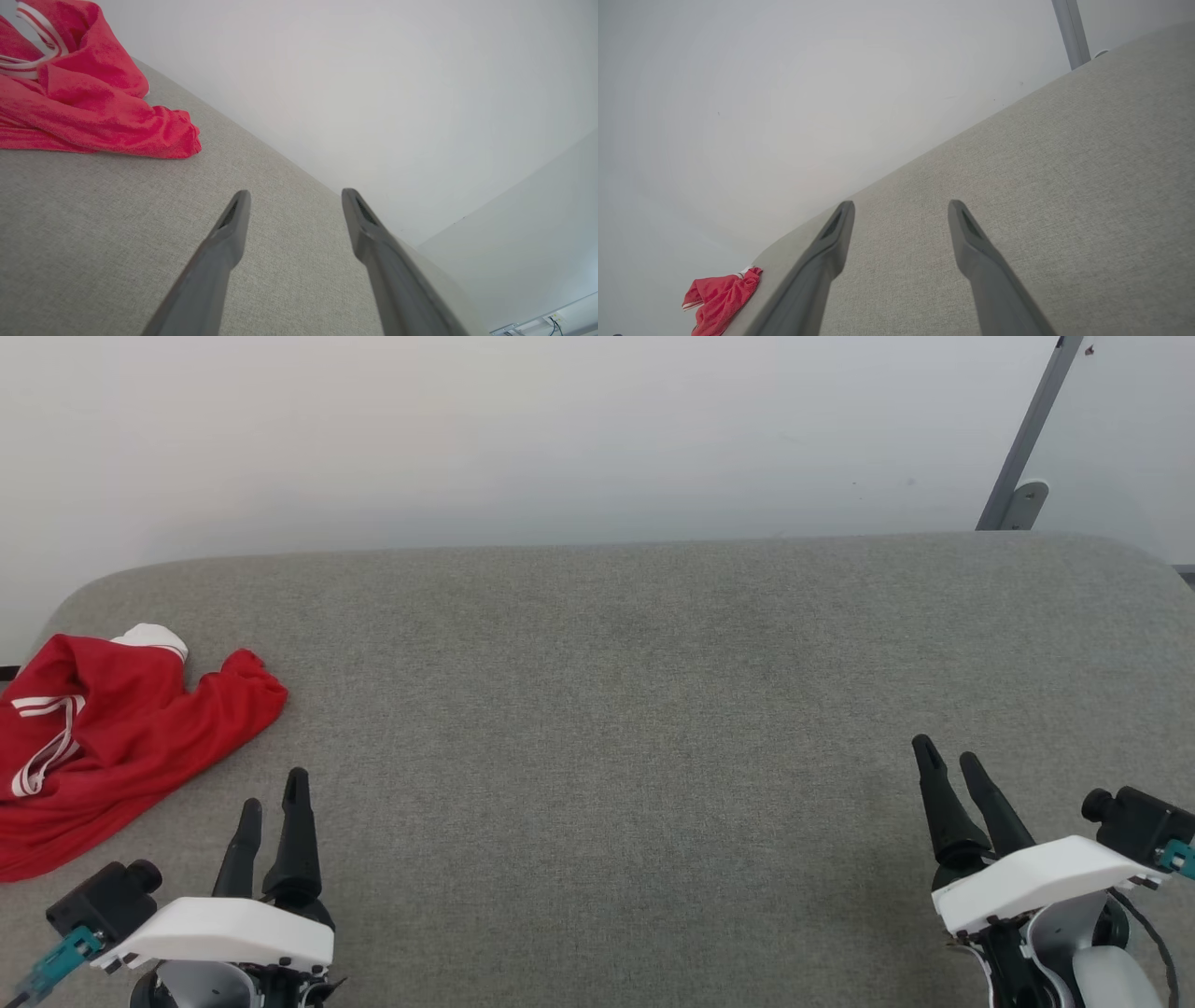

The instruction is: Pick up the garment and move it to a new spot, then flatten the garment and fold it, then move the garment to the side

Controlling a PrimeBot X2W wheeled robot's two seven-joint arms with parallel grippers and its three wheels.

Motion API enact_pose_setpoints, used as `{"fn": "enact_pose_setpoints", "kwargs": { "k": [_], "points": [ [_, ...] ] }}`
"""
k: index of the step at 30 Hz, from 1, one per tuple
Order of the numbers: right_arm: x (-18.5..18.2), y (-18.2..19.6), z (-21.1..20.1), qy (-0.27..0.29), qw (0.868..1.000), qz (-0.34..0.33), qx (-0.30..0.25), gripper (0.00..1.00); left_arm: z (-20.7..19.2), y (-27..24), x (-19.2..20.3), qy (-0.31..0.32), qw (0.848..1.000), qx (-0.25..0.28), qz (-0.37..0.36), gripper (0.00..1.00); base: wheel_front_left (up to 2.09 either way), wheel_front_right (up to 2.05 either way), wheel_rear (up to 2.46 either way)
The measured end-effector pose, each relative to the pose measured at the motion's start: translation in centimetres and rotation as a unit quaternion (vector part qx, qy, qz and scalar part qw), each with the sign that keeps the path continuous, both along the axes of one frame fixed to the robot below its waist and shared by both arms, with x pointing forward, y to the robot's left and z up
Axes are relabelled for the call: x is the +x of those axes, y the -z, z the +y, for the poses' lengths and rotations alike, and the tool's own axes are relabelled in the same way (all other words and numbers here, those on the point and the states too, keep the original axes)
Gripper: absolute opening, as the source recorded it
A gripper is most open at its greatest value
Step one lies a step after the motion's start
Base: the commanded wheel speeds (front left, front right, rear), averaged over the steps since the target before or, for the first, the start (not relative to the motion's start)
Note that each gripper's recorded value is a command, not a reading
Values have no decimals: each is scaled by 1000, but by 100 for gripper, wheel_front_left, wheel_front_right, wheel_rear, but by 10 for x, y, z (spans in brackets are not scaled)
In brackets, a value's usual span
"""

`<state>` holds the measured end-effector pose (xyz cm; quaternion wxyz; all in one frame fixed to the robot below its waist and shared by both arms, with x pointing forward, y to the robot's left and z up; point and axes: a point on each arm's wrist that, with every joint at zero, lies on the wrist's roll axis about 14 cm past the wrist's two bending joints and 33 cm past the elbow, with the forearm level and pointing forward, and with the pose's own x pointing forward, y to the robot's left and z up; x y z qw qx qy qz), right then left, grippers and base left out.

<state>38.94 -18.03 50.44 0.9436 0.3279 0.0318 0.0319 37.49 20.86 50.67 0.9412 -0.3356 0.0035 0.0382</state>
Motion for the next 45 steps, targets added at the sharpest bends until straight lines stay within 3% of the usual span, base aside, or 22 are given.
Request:
{"fn": "enact_pose_setpoints", "kwargs": {
  "k": [23, 45],
  "points": [
    [2, -9, 2, -9, 993, -25, -113, 100, -7, -14, -2, 5, 993, 113, -36, 100, 0, 0, 0],
    [5, -16, 2, -15, 976, -45, -214, 100, -12, -25, -2, 12, 976, 207, -67, 100, 0, 0, 0]
  ]
}}
